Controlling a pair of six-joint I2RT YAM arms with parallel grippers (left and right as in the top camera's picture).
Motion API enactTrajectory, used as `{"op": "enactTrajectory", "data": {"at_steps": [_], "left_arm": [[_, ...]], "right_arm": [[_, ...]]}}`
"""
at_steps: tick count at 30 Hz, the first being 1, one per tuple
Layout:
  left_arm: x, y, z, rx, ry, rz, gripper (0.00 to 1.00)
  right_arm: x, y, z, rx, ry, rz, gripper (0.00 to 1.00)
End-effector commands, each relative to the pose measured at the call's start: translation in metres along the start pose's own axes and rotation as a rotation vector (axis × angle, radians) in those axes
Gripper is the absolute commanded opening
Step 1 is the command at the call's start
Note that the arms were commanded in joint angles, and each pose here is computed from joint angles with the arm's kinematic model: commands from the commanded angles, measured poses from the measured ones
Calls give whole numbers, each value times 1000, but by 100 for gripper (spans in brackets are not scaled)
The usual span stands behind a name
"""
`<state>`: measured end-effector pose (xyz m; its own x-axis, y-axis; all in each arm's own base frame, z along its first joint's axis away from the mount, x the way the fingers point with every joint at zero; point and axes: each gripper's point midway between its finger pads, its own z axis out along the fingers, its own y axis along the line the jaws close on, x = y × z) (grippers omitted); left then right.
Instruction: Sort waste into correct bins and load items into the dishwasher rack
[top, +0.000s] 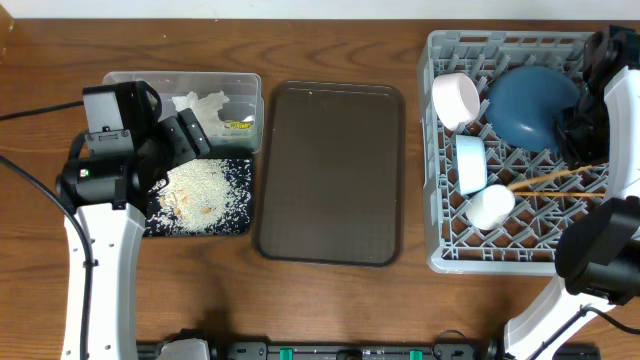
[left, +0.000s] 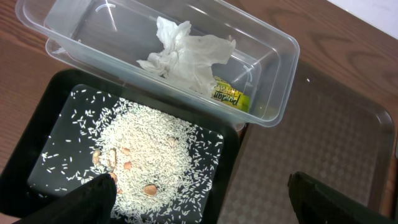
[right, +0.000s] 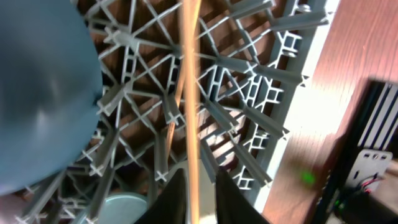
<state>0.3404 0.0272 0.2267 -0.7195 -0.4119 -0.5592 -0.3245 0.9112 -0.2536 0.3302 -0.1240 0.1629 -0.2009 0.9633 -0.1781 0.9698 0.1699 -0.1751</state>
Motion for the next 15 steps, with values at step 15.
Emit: {"op": "enactTrajectory", "data": {"at_steps": [15], "left_arm": [[-5,1,-2,-7,-12,0,91]], "right_arm": [[-17,-10,-4,23,-73,-43,23]]}}
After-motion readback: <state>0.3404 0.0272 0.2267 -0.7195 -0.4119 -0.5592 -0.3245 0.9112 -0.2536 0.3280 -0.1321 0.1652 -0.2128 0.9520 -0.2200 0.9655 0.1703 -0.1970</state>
